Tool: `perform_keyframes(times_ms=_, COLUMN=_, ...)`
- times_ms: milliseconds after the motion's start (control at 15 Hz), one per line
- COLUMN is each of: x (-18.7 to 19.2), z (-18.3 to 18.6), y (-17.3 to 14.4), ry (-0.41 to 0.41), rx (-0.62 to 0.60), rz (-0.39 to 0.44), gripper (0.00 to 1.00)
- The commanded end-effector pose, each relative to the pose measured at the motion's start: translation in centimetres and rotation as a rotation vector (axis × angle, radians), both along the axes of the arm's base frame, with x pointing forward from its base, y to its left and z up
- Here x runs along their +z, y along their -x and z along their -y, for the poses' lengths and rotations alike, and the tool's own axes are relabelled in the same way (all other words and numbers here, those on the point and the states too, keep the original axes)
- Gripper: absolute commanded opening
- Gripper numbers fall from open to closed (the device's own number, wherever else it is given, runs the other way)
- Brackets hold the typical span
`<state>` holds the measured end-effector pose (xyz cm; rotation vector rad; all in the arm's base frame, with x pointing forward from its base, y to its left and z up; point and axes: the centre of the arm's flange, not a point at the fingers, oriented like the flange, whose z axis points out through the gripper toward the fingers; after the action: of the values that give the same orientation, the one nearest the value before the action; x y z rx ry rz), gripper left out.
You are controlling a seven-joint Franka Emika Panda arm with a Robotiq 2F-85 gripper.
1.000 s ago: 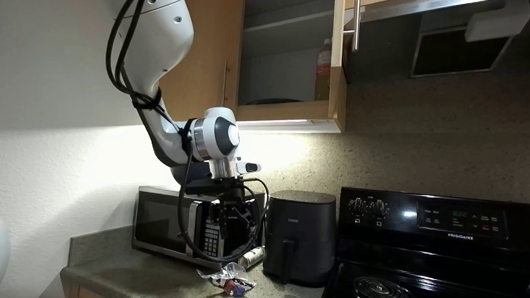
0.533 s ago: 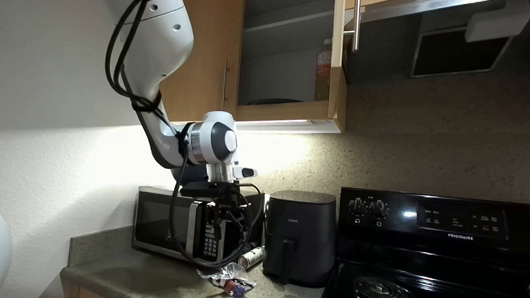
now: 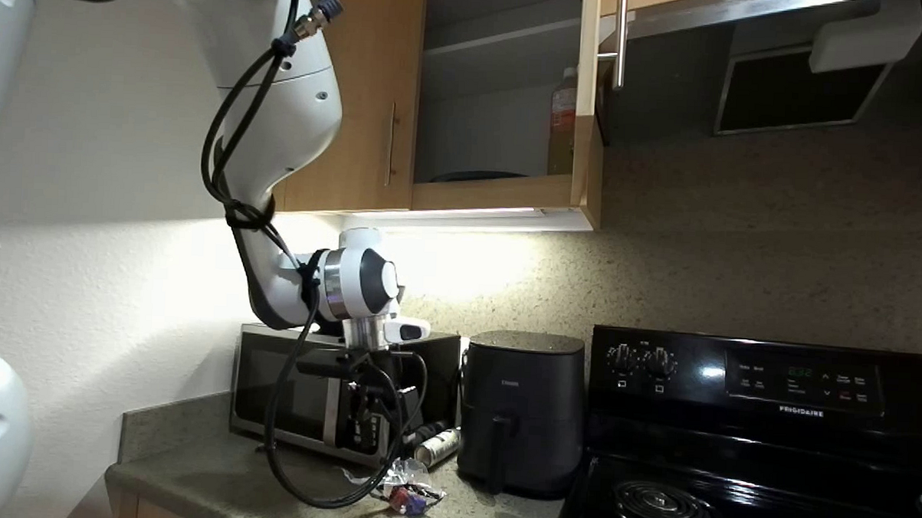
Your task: Pick up the plastic from the counter and put it in the cabinet
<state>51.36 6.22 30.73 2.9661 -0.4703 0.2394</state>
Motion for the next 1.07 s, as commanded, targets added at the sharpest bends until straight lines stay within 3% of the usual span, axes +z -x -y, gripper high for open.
perform_keyframes(times_ms=0, x=-0.2, z=0.0, y=0.0, ry=0.003, rx=-0.009, rz=0.000, gripper=1.00)
perform_keyframes(times_ms=133, x=-0.1, z=0.0, y=0.0, ry=0.003, rx=-0.013, rz=0.001, gripper=1.00)
perform_keyframes(times_ms=200, x=-0.3, z=-0.1, y=-0.1, ry=-0.028, rx=-0.052, rz=-0.003, gripper=1.00)
perform_keyframes(times_ms=533, x=-3.8, z=-0.8, y=-1.5, ry=0.010, rx=-0.275, rz=-0.015, gripper=1.00)
perform_keyframes(times_ms=933, x=-6.8, z=-1.8, y=-5.8, ry=0.006, rx=-0.345, rz=-0.011, gripper=1.00)
perform_keyframes(times_ms=1000, x=-6.9, z=-1.7, y=-6.5, ry=0.013, rx=-0.356, rz=-0.001, gripper=0.89)
